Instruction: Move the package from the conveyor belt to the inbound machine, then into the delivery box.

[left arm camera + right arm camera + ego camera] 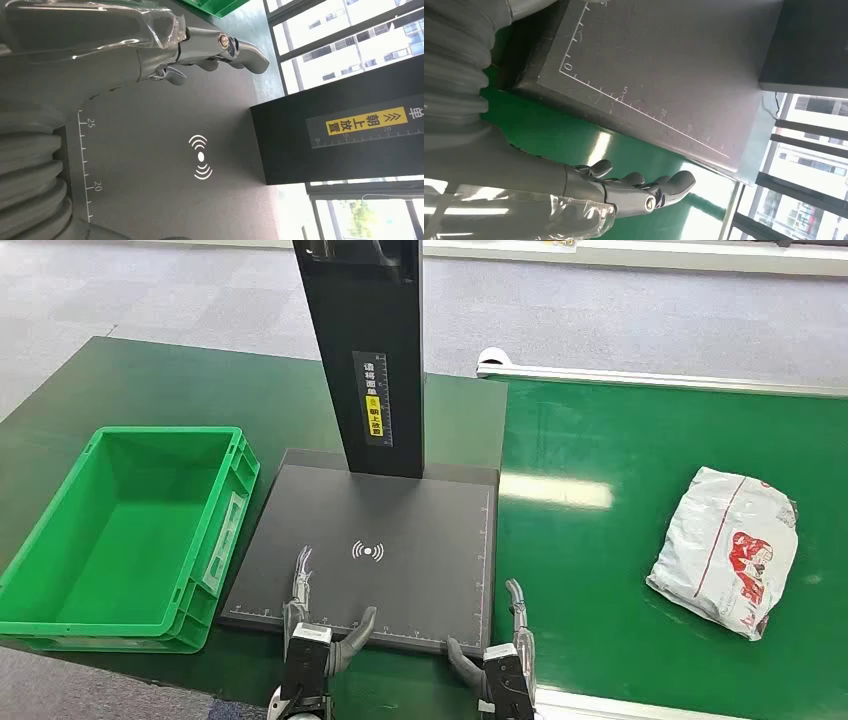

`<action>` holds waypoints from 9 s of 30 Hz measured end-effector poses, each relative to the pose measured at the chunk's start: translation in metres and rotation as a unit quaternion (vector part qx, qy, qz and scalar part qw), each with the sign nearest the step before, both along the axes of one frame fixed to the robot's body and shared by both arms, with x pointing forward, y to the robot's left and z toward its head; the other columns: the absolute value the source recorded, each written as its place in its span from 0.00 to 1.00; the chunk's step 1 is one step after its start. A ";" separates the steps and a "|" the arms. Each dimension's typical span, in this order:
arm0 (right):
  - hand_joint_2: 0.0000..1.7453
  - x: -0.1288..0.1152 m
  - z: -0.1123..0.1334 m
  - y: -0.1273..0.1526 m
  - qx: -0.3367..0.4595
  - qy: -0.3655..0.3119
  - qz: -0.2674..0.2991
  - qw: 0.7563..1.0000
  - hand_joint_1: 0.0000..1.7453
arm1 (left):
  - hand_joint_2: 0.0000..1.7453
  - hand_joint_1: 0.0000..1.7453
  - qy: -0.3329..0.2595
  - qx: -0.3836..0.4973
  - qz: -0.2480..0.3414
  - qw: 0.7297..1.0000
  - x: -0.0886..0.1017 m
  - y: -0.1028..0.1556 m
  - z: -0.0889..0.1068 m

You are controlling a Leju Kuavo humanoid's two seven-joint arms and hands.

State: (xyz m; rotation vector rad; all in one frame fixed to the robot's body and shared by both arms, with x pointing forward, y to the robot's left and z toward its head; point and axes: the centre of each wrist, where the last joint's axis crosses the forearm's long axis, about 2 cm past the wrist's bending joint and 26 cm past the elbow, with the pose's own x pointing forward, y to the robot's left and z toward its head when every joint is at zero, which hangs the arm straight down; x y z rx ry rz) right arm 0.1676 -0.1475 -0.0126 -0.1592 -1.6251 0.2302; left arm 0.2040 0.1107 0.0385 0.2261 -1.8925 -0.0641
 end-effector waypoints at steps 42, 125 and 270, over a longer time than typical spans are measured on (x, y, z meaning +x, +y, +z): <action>1.00 0.162 0.084 -0.308 -0.264 0.195 -0.232 0.916 0.00 | 1.00 0.00 -0.069 0.052 -0.006 0.996 -0.002 0.021 0.012; 1.00 0.104 0.098 0.056 -0.048 0.035 0.299 0.952 0.00 | 1.00 0.00 -0.164 0.051 0.128 0.977 0.039 0.080 0.061; 1.00 0.070 0.208 -0.079 0.132 -0.426 -0.142 0.884 0.00 | 1.00 1.00 -0.287 0.178 0.064 0.939 0.105 0.087 0.194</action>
